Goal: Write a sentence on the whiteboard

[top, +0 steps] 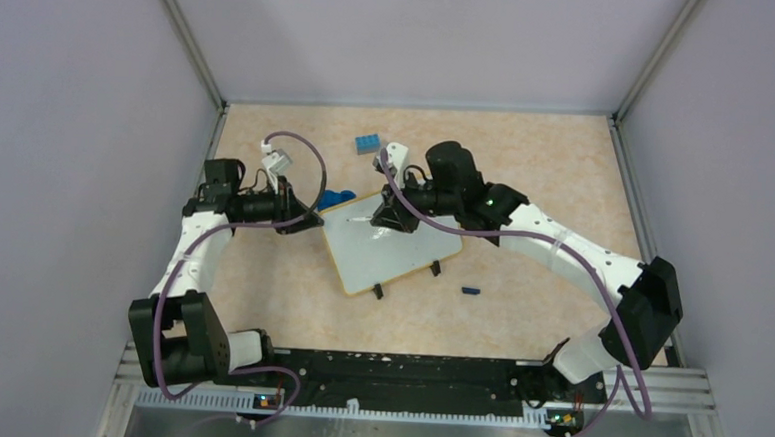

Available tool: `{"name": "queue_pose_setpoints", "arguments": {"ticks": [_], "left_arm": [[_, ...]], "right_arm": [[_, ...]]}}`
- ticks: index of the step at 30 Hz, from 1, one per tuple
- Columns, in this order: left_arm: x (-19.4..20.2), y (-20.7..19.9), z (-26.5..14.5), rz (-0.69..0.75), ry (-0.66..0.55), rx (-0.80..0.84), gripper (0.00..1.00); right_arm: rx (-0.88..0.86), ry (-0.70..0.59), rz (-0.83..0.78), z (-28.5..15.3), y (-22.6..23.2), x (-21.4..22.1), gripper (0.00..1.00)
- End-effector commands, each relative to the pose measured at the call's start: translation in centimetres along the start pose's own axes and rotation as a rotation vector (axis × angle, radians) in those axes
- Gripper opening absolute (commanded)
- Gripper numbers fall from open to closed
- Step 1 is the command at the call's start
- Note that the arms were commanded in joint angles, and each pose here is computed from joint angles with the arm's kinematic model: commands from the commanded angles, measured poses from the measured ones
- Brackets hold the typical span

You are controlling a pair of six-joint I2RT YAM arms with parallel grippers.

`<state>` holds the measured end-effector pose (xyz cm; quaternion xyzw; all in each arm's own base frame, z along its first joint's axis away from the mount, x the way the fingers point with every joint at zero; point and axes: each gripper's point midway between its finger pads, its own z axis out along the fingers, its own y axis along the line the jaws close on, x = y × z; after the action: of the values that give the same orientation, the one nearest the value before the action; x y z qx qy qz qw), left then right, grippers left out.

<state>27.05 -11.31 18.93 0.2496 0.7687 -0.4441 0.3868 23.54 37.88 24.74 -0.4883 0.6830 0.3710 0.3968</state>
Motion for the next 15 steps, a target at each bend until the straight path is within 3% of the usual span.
{"name": "queue_pose_setpoints", "arguments": {"ticks": [1,10,15], "left_arm": [[-1.0,0.3,0.1,0.021,-0.022,-0.013,0.29],[-1.2,0.5,0.1,0.014,-0.02,-0.012,0.22],[-1.3,0.2,0.0,0.024,-0.027,-0.01,0.11]], "right_arm": [[0.005,-0.094,-0.026,0.6,-0.2,-2.5,0.0],[0.12,-0.051,-0.038,2.6,0.1,-1.9,0.0],[0.18,-0.032,-0.044,2.8,-0.2,-1.5,0.0]]}}
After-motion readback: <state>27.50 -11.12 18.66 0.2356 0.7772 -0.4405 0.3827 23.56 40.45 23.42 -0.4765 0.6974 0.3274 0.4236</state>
